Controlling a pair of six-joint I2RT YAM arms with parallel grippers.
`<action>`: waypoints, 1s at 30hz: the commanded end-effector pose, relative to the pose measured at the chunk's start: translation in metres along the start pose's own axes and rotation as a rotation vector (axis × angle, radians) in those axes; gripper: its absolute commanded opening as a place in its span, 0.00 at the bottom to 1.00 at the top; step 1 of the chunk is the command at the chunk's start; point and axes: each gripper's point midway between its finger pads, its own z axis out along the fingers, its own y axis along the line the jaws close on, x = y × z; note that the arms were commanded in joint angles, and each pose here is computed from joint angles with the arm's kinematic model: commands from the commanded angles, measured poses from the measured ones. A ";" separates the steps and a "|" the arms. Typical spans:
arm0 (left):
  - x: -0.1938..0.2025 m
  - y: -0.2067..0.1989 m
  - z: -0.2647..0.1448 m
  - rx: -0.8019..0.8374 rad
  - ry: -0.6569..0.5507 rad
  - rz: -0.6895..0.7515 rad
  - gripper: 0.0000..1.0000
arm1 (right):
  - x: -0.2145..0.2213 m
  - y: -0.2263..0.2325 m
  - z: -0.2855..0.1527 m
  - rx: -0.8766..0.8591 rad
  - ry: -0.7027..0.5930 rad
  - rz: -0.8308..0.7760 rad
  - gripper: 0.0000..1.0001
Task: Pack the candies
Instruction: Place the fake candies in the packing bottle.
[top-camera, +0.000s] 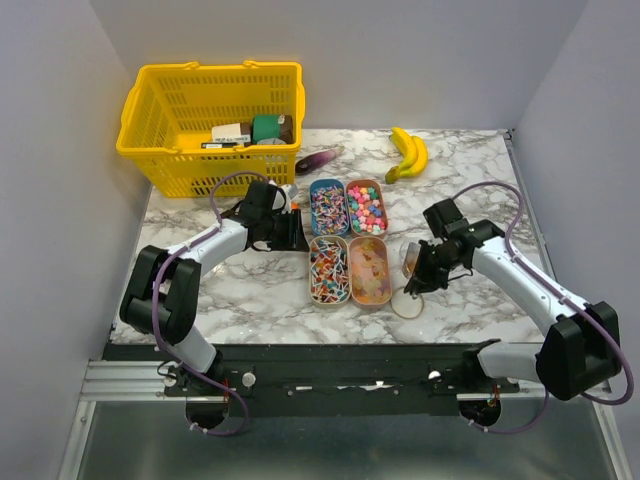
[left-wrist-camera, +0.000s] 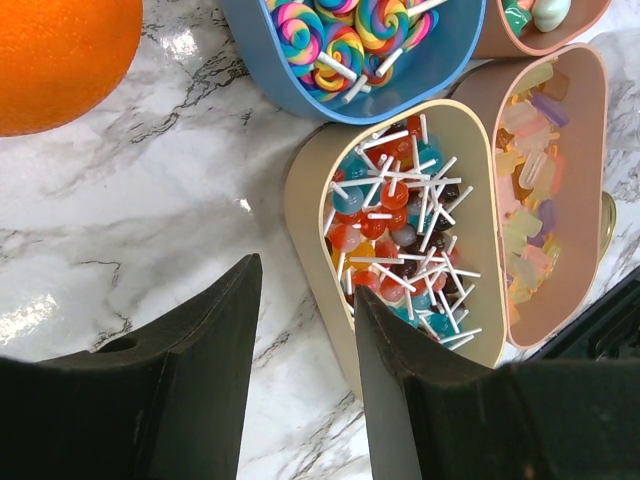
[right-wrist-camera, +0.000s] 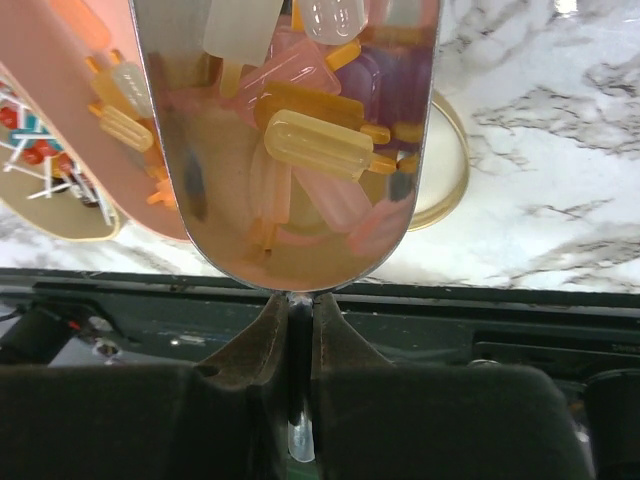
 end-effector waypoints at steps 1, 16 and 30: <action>-0.010 -0.009 -0.008 0.005 -0.031 0.017 0.51 | -0.001 0.015 -0.004 -0.127 0.032 0.038 0.01; -0.012 -0.008 -0.010 -0.006 -0.040 0.017 0.51 | -0.008 0.032 -0.015 -0.411 0.142 0.269 0.01; -0.012 -0.007 -0.010 -0.012 -0.045 0.017 0.51 | -0.017 0.044 -0.032 -0.523 0.155 0.406 0.01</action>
